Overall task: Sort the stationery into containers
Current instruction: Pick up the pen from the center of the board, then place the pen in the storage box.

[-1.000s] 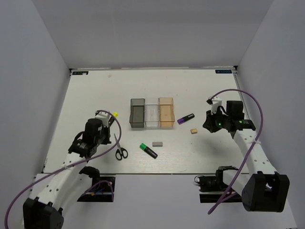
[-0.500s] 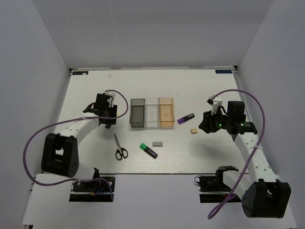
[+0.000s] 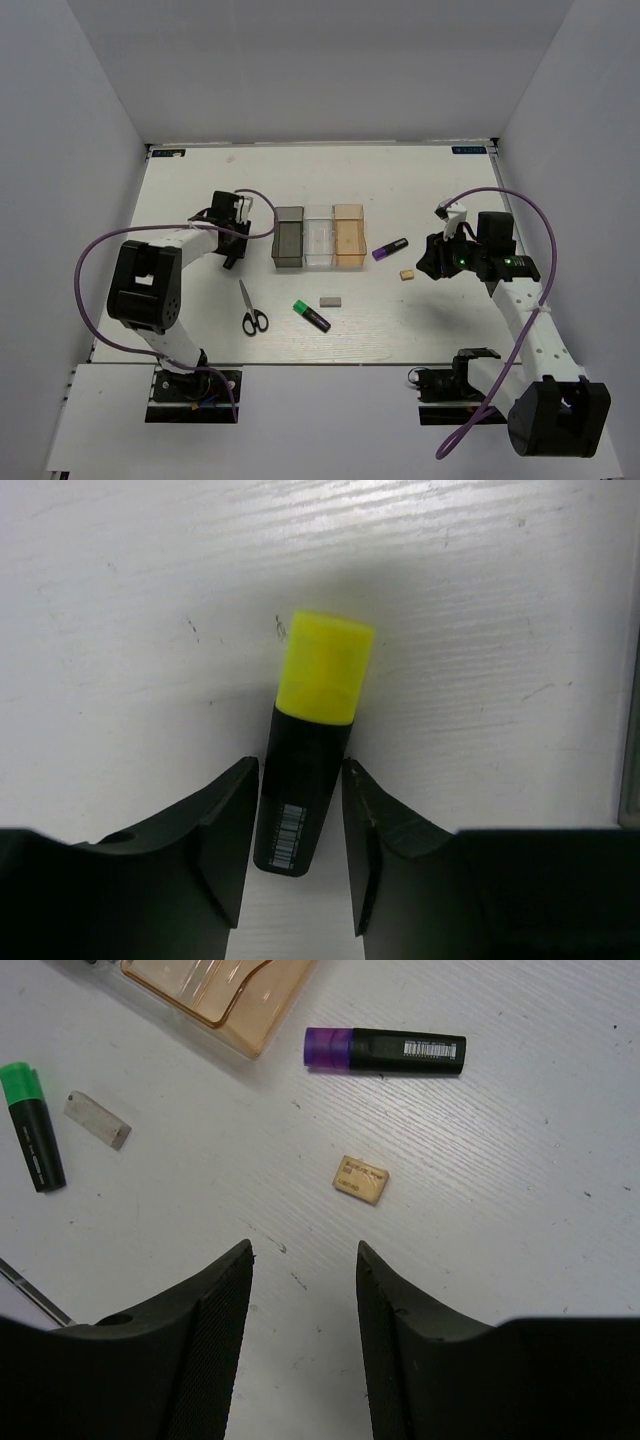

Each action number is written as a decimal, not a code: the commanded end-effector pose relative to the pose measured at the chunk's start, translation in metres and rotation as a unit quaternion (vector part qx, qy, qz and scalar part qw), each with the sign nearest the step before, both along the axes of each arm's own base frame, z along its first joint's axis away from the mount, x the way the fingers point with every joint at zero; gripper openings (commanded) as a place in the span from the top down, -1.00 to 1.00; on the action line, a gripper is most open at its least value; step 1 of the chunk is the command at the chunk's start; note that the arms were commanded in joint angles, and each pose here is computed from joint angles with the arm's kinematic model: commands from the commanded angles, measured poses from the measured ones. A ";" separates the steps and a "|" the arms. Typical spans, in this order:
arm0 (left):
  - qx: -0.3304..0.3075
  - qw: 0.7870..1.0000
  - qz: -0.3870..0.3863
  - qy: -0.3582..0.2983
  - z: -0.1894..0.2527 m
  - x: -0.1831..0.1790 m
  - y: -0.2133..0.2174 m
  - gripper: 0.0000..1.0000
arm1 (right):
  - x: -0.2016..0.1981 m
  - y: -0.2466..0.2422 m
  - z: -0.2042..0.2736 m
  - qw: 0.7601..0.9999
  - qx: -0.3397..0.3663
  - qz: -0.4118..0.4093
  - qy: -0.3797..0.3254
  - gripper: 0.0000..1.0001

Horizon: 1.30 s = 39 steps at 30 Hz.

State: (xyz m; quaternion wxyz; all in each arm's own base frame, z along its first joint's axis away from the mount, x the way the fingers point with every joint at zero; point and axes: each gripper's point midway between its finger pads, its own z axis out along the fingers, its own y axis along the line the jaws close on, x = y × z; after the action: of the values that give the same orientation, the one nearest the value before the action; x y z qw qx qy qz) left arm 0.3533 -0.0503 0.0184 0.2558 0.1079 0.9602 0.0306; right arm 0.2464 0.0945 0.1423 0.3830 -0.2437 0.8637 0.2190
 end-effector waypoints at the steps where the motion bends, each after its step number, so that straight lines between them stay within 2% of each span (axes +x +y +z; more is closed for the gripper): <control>1: 0.001 1.000 -0.003 -0.011 0.001 0.010 0.003 0.02 | 0.005 0.002 0.015 1.000 0.008 0.000 -0.012 0.01; 4: -0.002 1.000 0.000 0.004 -0.010 0.002 0.004 0.14 | 0.006 0.002 0.018 1.000 0.009 -0.001 -0.017 0.01; 5: -0.004 1.000 -0.001 0.008 -0.012 0.000 0.005 0.23 | 0.006 0.003 0.017 1.000 0.009 0.000 -0.014 0.01; 6: -0.004 1.000 0.003 0.012 -0.014 -0.002 0.006 0.48 | 0.005 0.003 0.016 1.000 0.009 0.002 -0.014 0.01; 9: -0.007 1.000 0.008 0.002 -0.005 -0.001 0.006 0.88 | 0.005 0.004 0.016 1.000 0.010 0.003 -0.014 0.01; 11: -0.015 1.000 0.013 -0.019 0.013 0.006 0.004 0.97 | 0.005 0.004 0.016 1.000 0.012 0.004 -0.013 0.01; 12: -0.027 0.999 0.024 -0.035 0.026 0.013 0.001 1.00 | 0.003 0.004 0.016 1.000 0.013 0.005 -0.011 -0.07; 15: -0.080 0.992 0.047 -0.082 0.072 0.024 -0.013 1.00 | 0.004 0.005 0.016 1.000 0.014 0.006 -0.011 -0.11; 17: -0.108 0.986 0.054 -0.114 0.104 0.027 -0.025 1.00 | 0.003 0.006 0.016 1.000 0.016 0.008 -0.009 0.08; 18: -0.118 0.984 0.051 -0.125 0.116 0.026 -0.029 1.00 | 0.003 0.006 0.017 1.000 0.017 0.008 -0.010 0.39; 21: -0.146 0.978 0.038 -0.145 0.138 0.023 -0.049 1.00 | 0.003 0.006 0.015 1.000 0.017 0.008 -0.008 1.00; 26: -0.199 0.972 0.010 -0.127 0.144 0.014 -0.098 1.00 | 0.004 0.005 0.014 1.000 0.014 0.005 -0.006 1.00; 29: -0.220 0.968 0.000 -0.125 0.144 0.016 -0.127 1.00 | 0.005 0.004 0.012 1.000 0.012 0.002 -0.005 0.92; 35: -0.215 0.969 -0.002 -0.124 0.137 0.028 -0.156 1.00 | 0.006 0.001 0.014 1.000 0.008 -0.004 -0.008 0.87; 38: -0.202 0.972 0.003 -0.118 0.129 0.034 -0.161 0.92 | 0.006 0.001 0.013 1.000 0.008 -0.003 -0.007 0.78; 39: -0.193 0.975 0.004 -0.112 0.122 0.033 -0.163 0.71 | 0.005 0.001 0.013 1.000 0.007 -0.003 -0.007 0.72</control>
State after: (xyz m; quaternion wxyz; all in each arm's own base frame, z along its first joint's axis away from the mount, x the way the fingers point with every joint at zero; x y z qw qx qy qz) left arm 0.3703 -0.2059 0.1179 0.3430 0.0631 0.9262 -0.1435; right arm 0.2447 0.0965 0.1408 0.3758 -0.2368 0.8665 0.2279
